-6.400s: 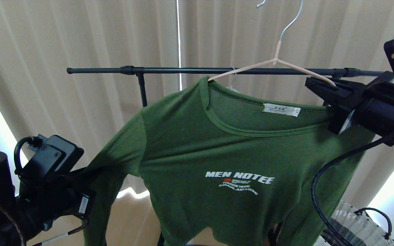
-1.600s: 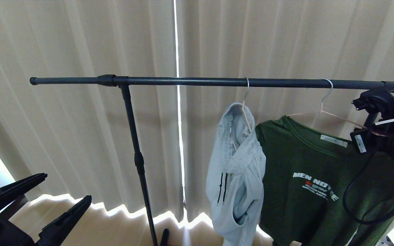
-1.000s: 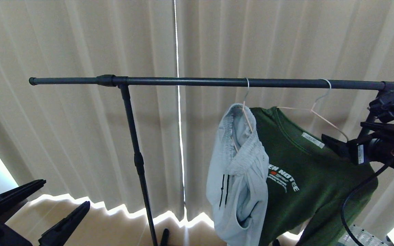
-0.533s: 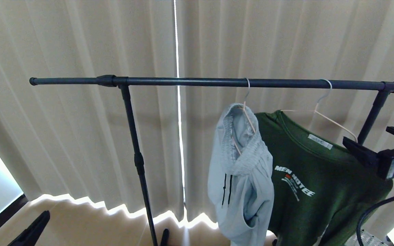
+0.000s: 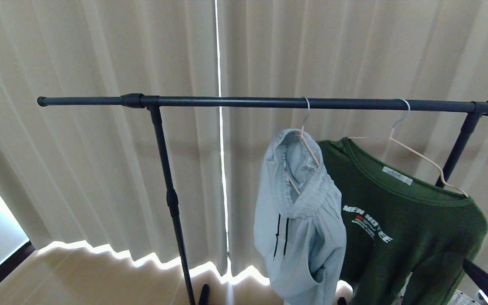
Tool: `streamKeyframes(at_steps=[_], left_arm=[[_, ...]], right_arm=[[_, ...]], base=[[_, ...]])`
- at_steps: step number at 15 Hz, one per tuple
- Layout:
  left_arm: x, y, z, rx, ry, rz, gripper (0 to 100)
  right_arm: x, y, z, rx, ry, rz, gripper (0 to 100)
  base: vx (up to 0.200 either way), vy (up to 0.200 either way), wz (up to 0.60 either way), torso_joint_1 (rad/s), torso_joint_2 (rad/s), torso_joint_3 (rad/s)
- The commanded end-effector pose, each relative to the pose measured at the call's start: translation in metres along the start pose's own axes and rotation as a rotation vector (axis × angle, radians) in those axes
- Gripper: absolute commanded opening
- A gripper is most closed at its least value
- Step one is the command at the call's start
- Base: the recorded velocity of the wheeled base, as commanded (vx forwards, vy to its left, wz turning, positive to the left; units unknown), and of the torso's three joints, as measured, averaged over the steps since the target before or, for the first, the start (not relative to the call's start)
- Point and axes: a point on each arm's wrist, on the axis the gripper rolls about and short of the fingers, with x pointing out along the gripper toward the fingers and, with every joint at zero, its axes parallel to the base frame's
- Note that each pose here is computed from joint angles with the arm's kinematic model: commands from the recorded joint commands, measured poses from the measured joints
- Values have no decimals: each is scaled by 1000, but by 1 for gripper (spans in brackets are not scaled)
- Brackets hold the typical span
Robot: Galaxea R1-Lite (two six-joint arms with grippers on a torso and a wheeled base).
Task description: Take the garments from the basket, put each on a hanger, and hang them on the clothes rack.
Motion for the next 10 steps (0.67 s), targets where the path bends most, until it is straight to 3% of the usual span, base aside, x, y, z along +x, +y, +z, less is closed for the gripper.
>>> streamKeyframes(at_steps=[1,4,7,10], left_arm=[[-11,0,-15,-28,-92,15,100],[-12,0,-17,-71,-110,37,100],[-15,0,-19,-83,-131,81,100],[-14,-2,-21,-109,-131,2,100]], right_arm=[[-44,5,-32,11,-39,-11,100],[-62,8,-55,18,-20,-51,100],[-68,10,-63,26,-47,-101,100],[-79,14,-76,32,-130,-107,100]], base=[[0,0,0,0,0,0],[0,0,0,0,0,0],[0,0,0,0,0,0],[0,0,0,0,0,0]])
